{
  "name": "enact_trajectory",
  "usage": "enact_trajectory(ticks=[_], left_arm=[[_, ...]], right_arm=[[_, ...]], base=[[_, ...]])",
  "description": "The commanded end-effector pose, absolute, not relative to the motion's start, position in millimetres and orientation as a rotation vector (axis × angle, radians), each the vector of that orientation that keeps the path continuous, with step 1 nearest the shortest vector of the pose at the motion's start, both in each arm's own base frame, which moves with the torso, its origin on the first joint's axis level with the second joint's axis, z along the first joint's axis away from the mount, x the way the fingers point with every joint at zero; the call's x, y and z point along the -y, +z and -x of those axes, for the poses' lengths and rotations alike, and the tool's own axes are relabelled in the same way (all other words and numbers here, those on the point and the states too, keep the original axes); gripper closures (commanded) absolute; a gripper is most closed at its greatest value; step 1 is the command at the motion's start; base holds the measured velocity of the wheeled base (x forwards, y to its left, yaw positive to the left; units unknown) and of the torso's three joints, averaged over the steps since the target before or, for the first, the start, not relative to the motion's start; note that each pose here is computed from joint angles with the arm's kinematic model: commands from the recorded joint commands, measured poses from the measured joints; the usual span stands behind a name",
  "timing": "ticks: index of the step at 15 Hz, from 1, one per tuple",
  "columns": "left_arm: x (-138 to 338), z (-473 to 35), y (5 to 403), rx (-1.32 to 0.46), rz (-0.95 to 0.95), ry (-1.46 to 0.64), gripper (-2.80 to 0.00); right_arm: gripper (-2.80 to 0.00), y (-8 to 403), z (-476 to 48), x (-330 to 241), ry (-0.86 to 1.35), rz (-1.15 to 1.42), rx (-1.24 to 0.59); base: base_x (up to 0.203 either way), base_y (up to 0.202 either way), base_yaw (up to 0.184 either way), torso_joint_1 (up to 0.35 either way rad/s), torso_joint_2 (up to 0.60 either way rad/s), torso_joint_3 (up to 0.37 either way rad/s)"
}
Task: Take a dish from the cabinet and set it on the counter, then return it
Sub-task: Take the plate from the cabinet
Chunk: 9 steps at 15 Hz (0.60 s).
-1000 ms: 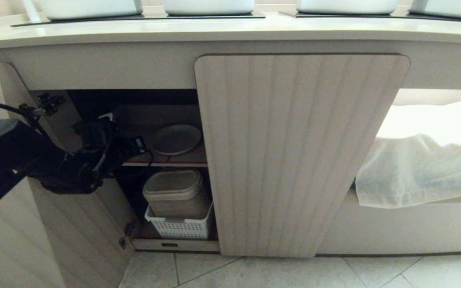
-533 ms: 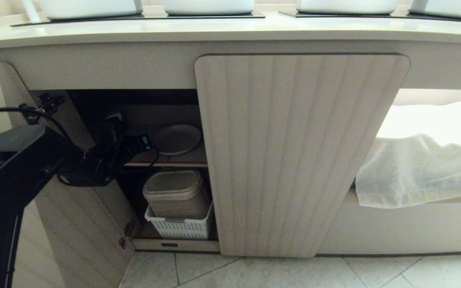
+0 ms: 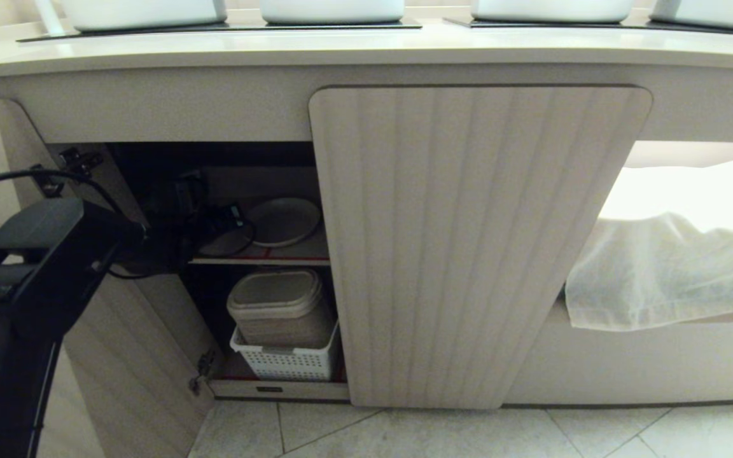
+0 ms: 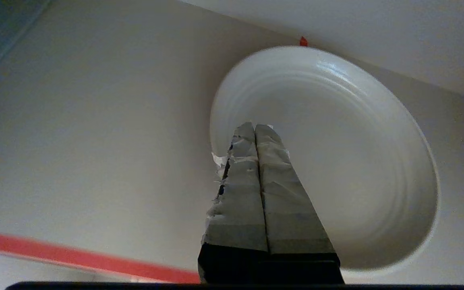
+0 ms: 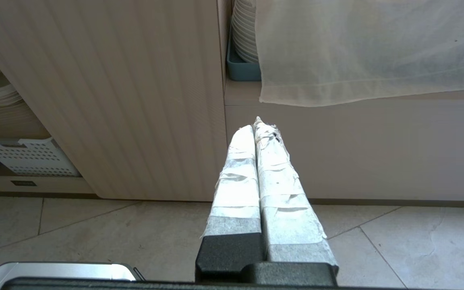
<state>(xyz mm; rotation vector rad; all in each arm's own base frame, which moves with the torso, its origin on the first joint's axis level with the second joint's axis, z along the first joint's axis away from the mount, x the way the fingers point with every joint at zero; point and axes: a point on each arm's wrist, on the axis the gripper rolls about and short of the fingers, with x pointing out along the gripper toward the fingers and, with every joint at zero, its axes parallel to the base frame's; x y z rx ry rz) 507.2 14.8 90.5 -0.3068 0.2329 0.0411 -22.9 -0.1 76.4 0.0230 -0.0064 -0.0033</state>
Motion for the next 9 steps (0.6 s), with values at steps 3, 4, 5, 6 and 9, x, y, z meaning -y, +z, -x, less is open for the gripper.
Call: enact_trajectory(ticks=[3, 4, 5, 6, 9], left_arm=[[-15, -521, 96, -0.208, 0.308, 0.038, 0.0], [-16, -524, 96, -0.204, 0.308, 0.037, 0.0], [-16, -527, 97, -0.198, 0.308, 0.038, 0.0], [-16, -529, 97, -0.199, 0.308, 0.038, 0.0], [-17, -536, 100, -0.195, 0.307, 0.039, 0.0]], right_arm=[[0.0, 77, 23, 0, -0.003, -0.023, 0.008], [0.0, 77, 23, 0, -0.003, -0.023, 0.008], [0.0, 76, 23, 0, -0.003, -0.023, 0.007], [0.0, 76, 23, 0, -0.003, -0.023, 0.007], [0.0, 76, 23, 0, -0.003, -0.023, 0.006]], base=[[0.0, 0.0, 0.0, 0.0, 0.0, 0.0], [0.0, 0.0, 0.0, 0.0, 0.0, 0.0], [0.0, 0.0, 0.0, 0.0, 0.0, 0.0], [0.0, 0.0, 0.0, 0.0, 0.0, 0.0], [0.0, 0.0, 0.0, 0.0, 0.0, 0.0]])
